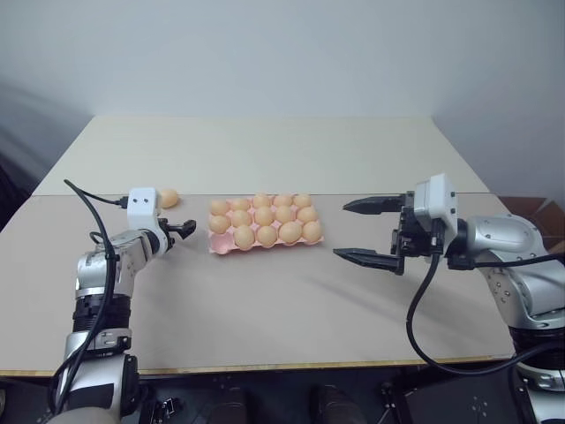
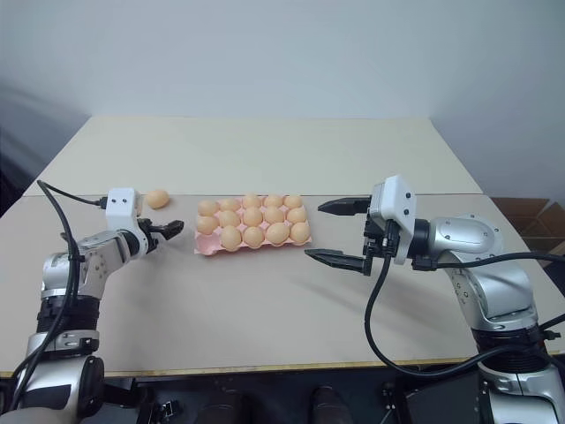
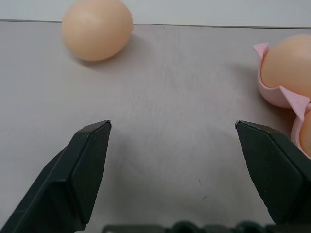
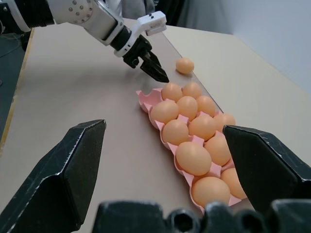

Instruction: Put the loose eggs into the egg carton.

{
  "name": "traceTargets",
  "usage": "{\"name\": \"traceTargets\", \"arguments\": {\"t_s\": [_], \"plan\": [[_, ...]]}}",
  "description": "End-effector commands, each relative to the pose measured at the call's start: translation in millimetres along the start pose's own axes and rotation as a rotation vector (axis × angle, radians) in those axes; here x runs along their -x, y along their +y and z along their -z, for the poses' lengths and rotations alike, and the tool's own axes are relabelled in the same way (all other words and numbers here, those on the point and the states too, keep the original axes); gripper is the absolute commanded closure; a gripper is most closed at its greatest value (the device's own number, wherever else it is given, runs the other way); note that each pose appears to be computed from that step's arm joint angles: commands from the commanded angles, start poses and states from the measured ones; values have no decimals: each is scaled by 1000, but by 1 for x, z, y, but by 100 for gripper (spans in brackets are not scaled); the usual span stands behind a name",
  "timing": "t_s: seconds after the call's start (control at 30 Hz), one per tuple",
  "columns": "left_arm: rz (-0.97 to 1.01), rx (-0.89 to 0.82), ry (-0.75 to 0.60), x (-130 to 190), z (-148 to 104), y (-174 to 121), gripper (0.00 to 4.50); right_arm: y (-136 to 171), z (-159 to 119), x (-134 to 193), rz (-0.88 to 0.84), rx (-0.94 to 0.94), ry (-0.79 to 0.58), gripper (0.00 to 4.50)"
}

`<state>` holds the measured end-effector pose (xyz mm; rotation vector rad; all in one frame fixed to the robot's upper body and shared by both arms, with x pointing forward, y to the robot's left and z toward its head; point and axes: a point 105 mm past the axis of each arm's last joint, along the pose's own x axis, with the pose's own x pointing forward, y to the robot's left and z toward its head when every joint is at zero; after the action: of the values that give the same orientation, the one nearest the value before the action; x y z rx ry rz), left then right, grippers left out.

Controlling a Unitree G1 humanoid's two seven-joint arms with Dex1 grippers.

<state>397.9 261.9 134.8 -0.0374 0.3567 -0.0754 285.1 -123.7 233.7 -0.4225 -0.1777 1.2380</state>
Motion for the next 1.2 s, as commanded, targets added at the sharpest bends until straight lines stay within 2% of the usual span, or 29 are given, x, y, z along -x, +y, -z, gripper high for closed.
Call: {"name": "traceTargets", "arguments": {"t_s": [0.03, 0.4, 0.6, 0.93, 1.07, 1.2], "plan": [[-19, -29, -73, 8, -25, 7, 4, 1, -11, 2, 9, 36, -23, 0], [-7, -24, -106, 15, -26, 8, 4, 2, -10, 2, 9, 33, -26, 0], [-41, -12, -146, 17, -39, 17, 4, 2, -10, 1, 10, 36, -30, 0], [-34, -21, -203, 7, -61, 17, 4, 1, -10, 0, 21, 48, -35, 0], [-40, -18, -200, -6, -66, 17, 4, 1, -10, 0, 22, 49, -34, 0], [10, -46, -178, -20, -68, 5, 4, 0, -12, 1, 30, 55, -35, 0]]}}
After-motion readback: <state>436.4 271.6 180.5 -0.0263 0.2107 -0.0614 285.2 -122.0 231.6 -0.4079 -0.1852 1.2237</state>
